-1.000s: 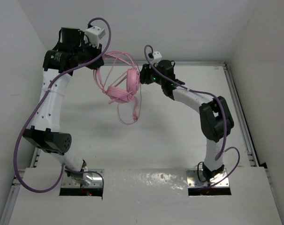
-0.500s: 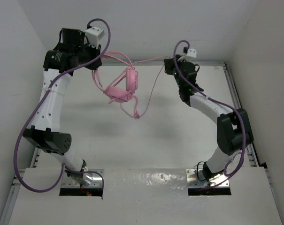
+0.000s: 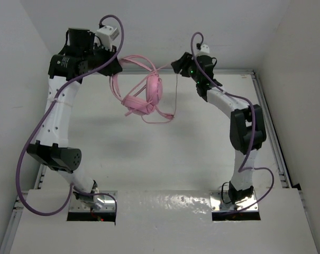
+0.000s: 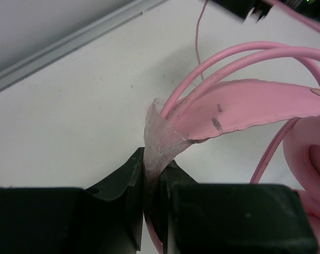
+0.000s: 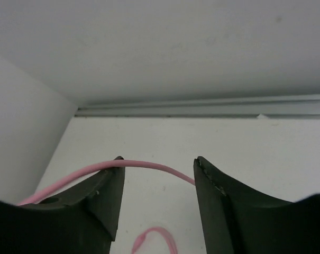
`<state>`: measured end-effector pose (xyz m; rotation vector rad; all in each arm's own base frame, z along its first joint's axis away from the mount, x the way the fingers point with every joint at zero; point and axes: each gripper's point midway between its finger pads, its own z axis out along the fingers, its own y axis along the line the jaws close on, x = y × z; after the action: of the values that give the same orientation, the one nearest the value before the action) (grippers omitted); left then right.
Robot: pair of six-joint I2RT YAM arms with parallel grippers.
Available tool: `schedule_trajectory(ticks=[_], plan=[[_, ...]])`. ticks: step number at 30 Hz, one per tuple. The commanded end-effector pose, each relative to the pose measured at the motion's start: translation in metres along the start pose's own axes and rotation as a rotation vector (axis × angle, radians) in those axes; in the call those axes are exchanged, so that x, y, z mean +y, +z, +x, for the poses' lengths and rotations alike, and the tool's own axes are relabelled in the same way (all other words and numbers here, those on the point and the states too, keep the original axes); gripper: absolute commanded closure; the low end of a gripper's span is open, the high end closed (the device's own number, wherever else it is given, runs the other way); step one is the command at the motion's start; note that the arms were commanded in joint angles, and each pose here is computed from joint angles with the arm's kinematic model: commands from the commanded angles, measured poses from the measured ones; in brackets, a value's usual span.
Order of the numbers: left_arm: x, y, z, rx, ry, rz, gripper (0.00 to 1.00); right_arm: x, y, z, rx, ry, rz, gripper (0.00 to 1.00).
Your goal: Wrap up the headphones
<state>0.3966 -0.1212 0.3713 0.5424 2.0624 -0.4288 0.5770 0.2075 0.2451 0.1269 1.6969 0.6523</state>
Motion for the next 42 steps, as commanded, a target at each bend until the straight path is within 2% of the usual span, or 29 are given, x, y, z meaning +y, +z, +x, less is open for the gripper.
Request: schedule_trajectory(ticks=[1, 2, 6, 11, 12, 18, 20, 21, 22, 23, 24, 25, 26, 27, 30, 32, 36, 41, 42], plan=[[-0.026, -0.031, -0.073, -0.245, -0.027, 0.093, 1.0, 0.028, 0.008, 0.068, 0.204, 0.041, -0.143, 0.45], [-0.025, -0.039, -0.087, -0.291, -0.02, 0.074, 1.0, 0.044, 0.008, 0.085, 0.224, 0.021, -0.164, 0.37], [-0.021, -0.048, -0.107, -0.352, -0.046, 0.037, 1.0, 0.062, 0.021, 0.117, 0.23, -0.057, -0.133, 0.3], [-0.014, -0.064, -0.134, -0.443, -0.067, -0.014, 1.0, 0.046, 0.039, 0.156, 0.291, -0.109, -0.003, 0.29], [-0.014, -0.065, -0.136, -0.452, -0.086, -0.01, 1.0, 0.03, 0.038, 0.172, 0.328, -0.145, 0.064, 0.29], [-0.008, -0.063, -0.142, -0.469, -0.125, -0.007, 1.0, -0.003, 0.019, 0.211, 0.397, -0.214, 0.179, 0.3], [-0.002, -0.063, -0.144, -0.475, -0.133, -0.016, 1.0, -0.007, 0.016, 0.216, 0.411, -0.244, 0.182, 0.38], [0.001, -0.062, -0.144, -0.477, -0.138, -0.019, 1.0, -0.012, 0.014, 0.22, 0.43, -0.271, 0.19, 0.46], [0.005, -0.062, -0.145, -0.48, -0.143, -0.024, 1.0, -0.013, 0.012, 0.224, 0.445, -0.287, 0.194, 0.55], [0.011, -0.063, -0.146, -0.486, -0.171, -0.03, 1.0, -0.014, 0.01, 0.226, 0.456, -0.3, 0.195, 0.71], [0.017, -0.062, -0.145, -0.489, -0.19, -0.04, 1.0, -0.016, 0.006, 0.23, 0.476, -0.321, 0.195, 0.78], [0.031, -0.061, -0.144, -0.492, -0.245, -0.055, 1.0, -0.011, 0.0, 0.237, 0.494, -0.334, 0.178, 0.92], [0.039, -0.059, -0.142, -0.491, -0.276, -0.056, 1.0, -0.008, -0.004, 0.241, 0.506, -0.346, 0.165, 0.98], [0.051, -0.057, -0.138, -0.487, -0.317, -0.058, 1.0, -0.009, -0.011, 0.25, 0.52, -0.371, 0.154, 1.0], [0.092, -0.05, -0.123, -0.484, -0.466, -0.082, 1.0, 0.031, -0.027, 0.265, 0.552, -0.429, 0.009, 1.0], [0.12, -0.046, -0.113, -0.487, -0.553, -0.11, 1.0, 0.075, -0.044, 0.278, 0.581, -0.456, -0.123, 1.0], [0.16, -0.041, -0.1, -0.51, -0.619, -0.2, 1.0, 0.153, -0.098, 0.312, 0.646, -0.52, -0.379, 1.0], [0.193, -0.036, -0.086, -0.524, -0.671, -0.29, 1.0, 0.215, -0.144, 0.331, 0.699, -0.541, -0.556, 1.0], [0.198, -0.032, -0.08, -0.517, -0.674, -0.301, 1.0, 0.24, -0.152, 0.33, 0.7, -0.54, -0.622, 1.0]])
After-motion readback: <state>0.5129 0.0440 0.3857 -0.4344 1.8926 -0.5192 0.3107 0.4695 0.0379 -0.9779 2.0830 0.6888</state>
